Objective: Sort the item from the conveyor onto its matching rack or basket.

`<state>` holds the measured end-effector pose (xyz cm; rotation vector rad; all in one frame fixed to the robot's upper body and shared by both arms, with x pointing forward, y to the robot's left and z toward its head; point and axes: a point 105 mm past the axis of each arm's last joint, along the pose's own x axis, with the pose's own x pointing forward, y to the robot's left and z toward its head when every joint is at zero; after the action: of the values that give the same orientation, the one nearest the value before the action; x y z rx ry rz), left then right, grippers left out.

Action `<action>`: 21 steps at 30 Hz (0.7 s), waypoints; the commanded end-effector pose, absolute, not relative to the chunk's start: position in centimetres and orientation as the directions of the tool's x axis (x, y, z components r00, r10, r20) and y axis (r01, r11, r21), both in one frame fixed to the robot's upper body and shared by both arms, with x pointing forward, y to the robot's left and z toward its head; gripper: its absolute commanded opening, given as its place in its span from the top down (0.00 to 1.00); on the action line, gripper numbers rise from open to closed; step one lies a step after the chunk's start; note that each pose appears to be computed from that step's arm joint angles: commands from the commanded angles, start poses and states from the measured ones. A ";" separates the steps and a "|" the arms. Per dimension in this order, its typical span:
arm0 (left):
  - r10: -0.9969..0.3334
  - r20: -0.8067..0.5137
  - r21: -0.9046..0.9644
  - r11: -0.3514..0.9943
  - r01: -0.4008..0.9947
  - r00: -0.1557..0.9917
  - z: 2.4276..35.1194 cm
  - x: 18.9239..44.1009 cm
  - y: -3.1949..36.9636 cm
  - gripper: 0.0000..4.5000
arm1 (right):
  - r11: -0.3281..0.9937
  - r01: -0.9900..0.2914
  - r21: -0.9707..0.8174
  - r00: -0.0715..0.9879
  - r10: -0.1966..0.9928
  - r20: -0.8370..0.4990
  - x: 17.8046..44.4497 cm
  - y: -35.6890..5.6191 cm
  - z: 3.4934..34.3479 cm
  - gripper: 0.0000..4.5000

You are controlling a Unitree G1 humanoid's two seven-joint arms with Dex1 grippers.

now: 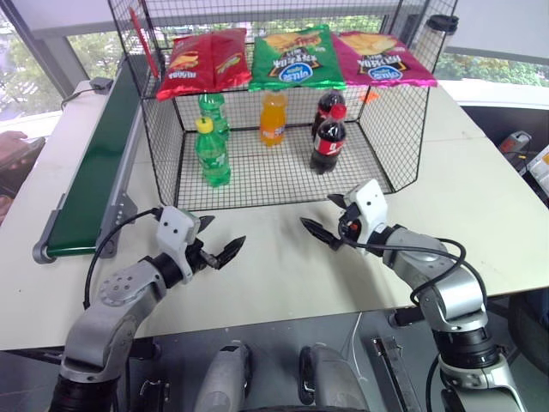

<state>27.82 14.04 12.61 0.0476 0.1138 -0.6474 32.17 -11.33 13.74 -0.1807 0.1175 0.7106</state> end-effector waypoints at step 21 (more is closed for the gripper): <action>-0.597 -0.093 0.055 0.796 0.603 0.797 13.8 27.9 13.9 0.00 | 0.731 -0.666 -0.151 0.746 0.653 -0.131 31.6 -11.0 14.9 0.00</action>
<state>27.96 14.16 12.62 0.0625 0.1179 -0.6361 31.97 -11.35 13.56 -0.1799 0.1274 0.7108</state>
